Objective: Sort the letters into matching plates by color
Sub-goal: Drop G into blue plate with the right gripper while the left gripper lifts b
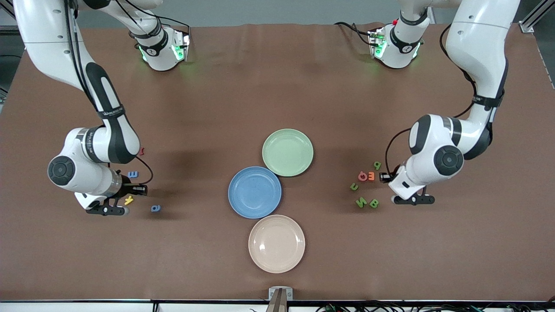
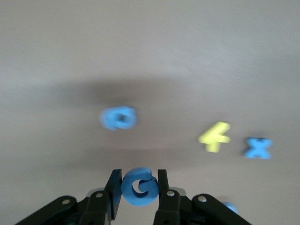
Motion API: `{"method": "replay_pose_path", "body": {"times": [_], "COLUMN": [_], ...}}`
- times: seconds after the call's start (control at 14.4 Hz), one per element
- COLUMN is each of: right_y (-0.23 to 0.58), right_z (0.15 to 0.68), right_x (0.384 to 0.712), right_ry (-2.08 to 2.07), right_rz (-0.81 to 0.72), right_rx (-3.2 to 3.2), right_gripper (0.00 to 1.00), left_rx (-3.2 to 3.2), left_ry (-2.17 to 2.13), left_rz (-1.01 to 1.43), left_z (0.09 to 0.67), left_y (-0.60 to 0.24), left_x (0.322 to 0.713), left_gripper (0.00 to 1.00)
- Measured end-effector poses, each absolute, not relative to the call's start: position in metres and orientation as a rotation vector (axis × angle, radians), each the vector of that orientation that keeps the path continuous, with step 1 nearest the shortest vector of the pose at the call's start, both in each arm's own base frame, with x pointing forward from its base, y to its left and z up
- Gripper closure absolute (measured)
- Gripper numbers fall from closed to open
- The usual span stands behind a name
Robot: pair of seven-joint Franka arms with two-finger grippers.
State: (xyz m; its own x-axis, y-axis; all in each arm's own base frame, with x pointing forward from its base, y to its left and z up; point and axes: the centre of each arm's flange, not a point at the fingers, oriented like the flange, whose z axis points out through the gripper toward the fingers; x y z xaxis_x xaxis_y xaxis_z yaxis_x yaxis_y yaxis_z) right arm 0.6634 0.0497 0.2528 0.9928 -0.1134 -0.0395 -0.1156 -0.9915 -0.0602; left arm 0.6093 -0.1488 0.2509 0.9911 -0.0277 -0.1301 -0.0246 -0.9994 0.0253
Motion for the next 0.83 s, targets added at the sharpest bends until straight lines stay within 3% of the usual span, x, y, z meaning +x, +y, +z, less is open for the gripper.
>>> {"method": "replay_pose_path", "body": {"times": [0.42, 0.83], "right_y": [0.220, 0.325], "right_z": [0.275, 0.252], "right_x": [0.670, 0.666], "right_ry": [0.593, 0.859], "right_rz": [0.038, 0.028], "right_rx": [-2.987, -2.909], "right_gripper": [0.65, 0.65], "left_rx": [3.138, 3.145], "left_ry": [-0.200, -0.232], "left_rz": [-0.165, -0.151], "left_z": [0.206, 0.193], "left_y": [-0.166, -0.164], "left_x": [0.559, 0.549], "left_gripper": [0.58, 0.58]}}
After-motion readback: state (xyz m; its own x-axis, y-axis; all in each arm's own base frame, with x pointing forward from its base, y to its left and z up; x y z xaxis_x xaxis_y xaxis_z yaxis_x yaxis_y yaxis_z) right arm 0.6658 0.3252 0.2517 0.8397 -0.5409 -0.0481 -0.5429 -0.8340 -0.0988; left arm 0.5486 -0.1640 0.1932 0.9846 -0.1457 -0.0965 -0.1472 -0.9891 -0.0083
